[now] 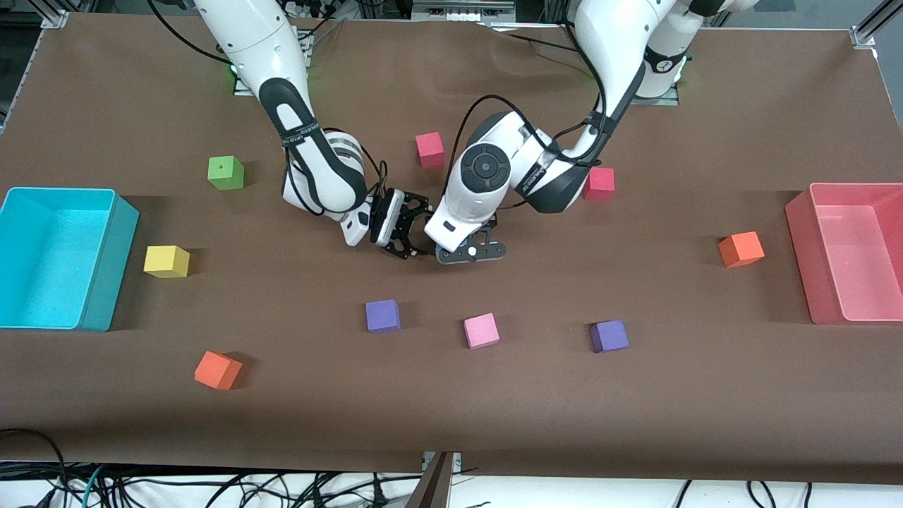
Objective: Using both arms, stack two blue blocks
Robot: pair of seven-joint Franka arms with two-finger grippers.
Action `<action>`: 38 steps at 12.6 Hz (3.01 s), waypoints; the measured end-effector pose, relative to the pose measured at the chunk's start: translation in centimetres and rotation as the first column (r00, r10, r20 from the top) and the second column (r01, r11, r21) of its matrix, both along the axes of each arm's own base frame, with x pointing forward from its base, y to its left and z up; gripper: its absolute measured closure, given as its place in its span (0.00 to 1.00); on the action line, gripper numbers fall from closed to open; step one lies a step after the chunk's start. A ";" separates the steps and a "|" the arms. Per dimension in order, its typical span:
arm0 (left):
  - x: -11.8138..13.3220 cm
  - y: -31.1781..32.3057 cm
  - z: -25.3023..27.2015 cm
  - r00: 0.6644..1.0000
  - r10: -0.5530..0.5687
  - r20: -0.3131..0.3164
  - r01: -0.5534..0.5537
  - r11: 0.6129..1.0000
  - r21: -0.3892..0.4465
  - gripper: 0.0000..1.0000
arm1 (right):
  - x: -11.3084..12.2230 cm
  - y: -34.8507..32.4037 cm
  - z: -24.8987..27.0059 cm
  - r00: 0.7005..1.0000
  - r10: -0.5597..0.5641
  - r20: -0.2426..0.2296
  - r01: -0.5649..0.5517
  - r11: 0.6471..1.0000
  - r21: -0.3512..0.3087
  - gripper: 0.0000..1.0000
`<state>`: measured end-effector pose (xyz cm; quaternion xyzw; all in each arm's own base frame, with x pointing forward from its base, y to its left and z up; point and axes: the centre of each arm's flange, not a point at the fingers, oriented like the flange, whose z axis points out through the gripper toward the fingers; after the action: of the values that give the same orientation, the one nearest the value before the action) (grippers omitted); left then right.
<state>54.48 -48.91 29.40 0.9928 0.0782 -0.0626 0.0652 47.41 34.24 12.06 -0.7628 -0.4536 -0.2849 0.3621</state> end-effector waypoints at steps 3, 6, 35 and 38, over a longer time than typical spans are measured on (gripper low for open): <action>0.0 -0.2 -0.5 1.000 0.000 0.002 0.000 1.000 0.002 0.42 | 0.0 0.0 0.0 1.000 0.001 0.000 -0.001 1.000 0.000 0.00; 0.0 -0.2 -1.1 1.000 0.000 -0.003 0.000 1.000 0.008 0.42 | 0.0 0.0 -0.1 1.000 0.001 -0.001 -0.001 1.000 -0.001 0.00; 2.6 13.8 16.5 0.992 0.088 -0.089 -0.081 0.994 0.074 0.00 | -1.0 -6.4 8.1 0.953 -0.138 -0.270 0.146 0.989 0.007 0.00; 3.0 25.3 22.9 0.997 0.051 -0.066 -0.047 0.997 0.059 0.00 | 0.6 -10.2 11.7 0.900 -0.133 -0.414 0.136 0.991 -0.022 0.00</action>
<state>57.43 -23.56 52.28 0.9894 0.1064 -0.0923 0.0358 47.97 24.07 23.79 -0.8340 -0.3119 -0.1423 0.4323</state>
